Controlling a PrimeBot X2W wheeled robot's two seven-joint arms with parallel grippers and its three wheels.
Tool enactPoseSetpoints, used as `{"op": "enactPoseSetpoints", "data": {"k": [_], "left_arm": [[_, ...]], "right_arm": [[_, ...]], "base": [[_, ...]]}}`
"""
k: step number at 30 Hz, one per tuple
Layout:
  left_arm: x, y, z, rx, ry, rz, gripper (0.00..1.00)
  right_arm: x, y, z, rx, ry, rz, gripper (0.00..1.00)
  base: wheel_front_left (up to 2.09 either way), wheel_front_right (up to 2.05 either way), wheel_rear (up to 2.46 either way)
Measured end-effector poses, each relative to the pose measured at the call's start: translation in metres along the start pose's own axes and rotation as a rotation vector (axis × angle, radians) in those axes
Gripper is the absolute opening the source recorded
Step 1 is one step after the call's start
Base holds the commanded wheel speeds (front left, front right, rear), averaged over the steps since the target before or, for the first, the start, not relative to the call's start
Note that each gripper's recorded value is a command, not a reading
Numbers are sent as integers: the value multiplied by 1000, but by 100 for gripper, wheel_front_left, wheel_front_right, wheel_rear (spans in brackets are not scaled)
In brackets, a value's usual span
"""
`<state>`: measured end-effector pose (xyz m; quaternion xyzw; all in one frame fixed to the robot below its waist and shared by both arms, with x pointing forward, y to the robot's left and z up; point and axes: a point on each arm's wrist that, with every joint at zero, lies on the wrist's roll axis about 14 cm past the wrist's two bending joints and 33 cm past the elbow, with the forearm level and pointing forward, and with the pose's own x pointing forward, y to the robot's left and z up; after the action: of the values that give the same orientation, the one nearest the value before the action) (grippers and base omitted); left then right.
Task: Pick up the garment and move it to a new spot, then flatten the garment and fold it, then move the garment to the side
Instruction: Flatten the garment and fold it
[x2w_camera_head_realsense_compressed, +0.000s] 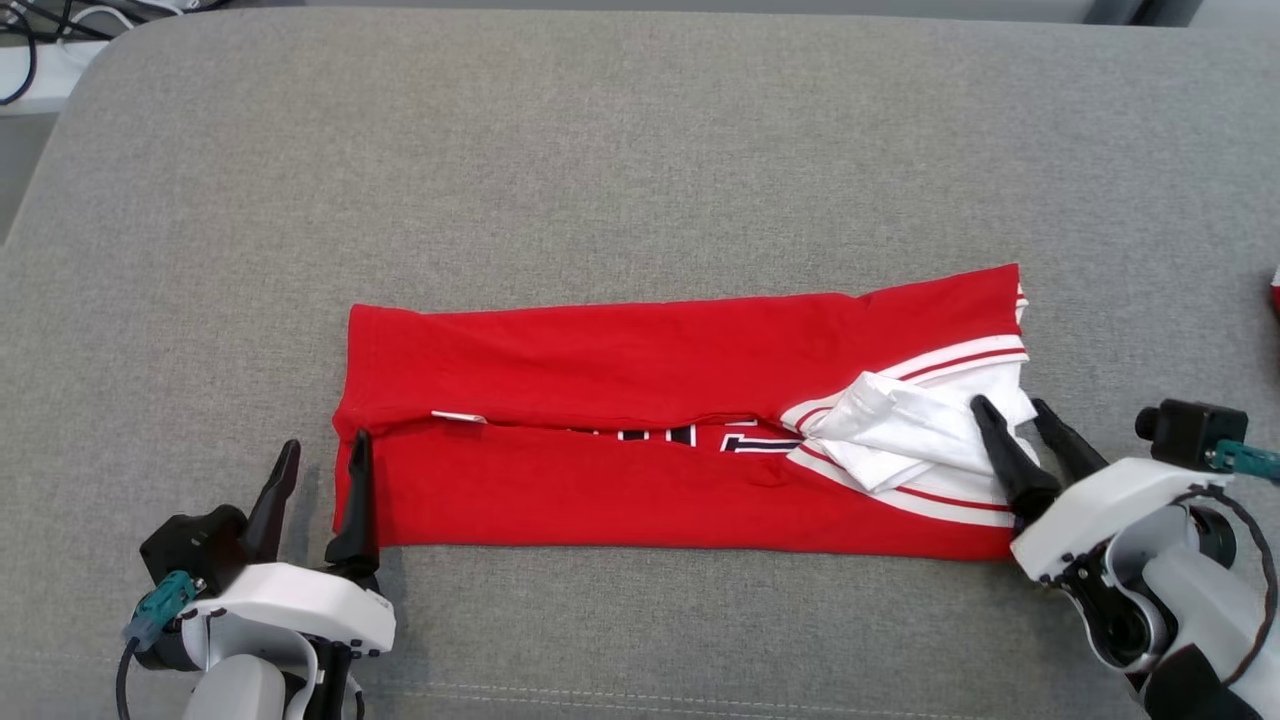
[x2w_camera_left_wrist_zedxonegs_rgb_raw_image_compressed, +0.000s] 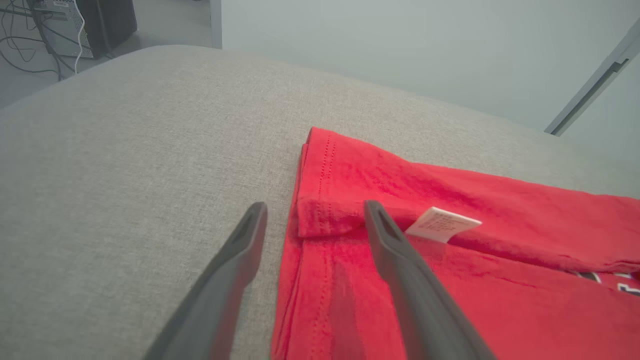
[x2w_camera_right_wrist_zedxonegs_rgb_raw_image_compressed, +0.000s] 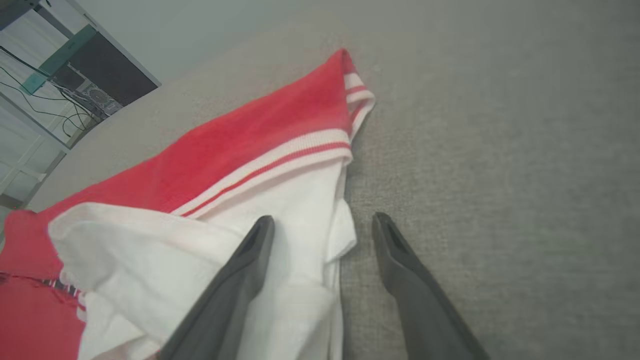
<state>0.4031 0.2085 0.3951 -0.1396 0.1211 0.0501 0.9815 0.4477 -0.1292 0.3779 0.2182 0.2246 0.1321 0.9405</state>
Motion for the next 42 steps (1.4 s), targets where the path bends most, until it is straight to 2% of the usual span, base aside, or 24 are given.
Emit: {"op": "enactPoseSetpoints", "data": {"k": [5, 6, 7, 9, 10, 15, 20, 29, 35, 38, 42], "left_arm": [[0, 11, 3, 7, -11, 26, 100], [0, 11, 4, 5, -16, 27, 100], [0, 12, 5, 4, -21, 30, 100], [0, 14, 8, 3, -30, 36, 100], [0, 15, 9, 3, -33, 38, 100], [1, 16, 11, -1, -41, 44, 100], [2, 13, 14, -3, -49, 37, 100], [7, -6, 15, -10, -53, -14, 100], [11, -26, 11, -15, -42, -70, 100], [13, -34, 10, -25, -39, -91, 100], [13, -43, 9, -32, -34, -116, 100]], "right_arm": [[19, 18, -4, 6, 53, 52, 100], [20, 18, -5, 8, 68, 55, 93], [21, 18, -6, 11, 75, 58, 61], [22, 19, -6, 12, 91, 63, 17], [23, 19, -6, 14, 98, 65, 0], [25, 19, -6, 14, 111, 66, 0], [25, 8, 4, 29, 55, 29, 0], [1, -65, 52, -11, -55, -160, 0], [-12, -82, 87, -64, -138, -199, 0], [-14, -71, 94, -89, -155, -161, 0], [-6, -25, 94, -133, -155, -14, 0]], "base": [[0, 0, 0], [0, 0, 0], [0, 0, 0], [0, 0, 0], [0, 0, 0], [0, 0, 0], [0, 0, 0], [0, 0, 0], [0, 0, 0], [0, 0, 0], [0, 0, 0]]}}
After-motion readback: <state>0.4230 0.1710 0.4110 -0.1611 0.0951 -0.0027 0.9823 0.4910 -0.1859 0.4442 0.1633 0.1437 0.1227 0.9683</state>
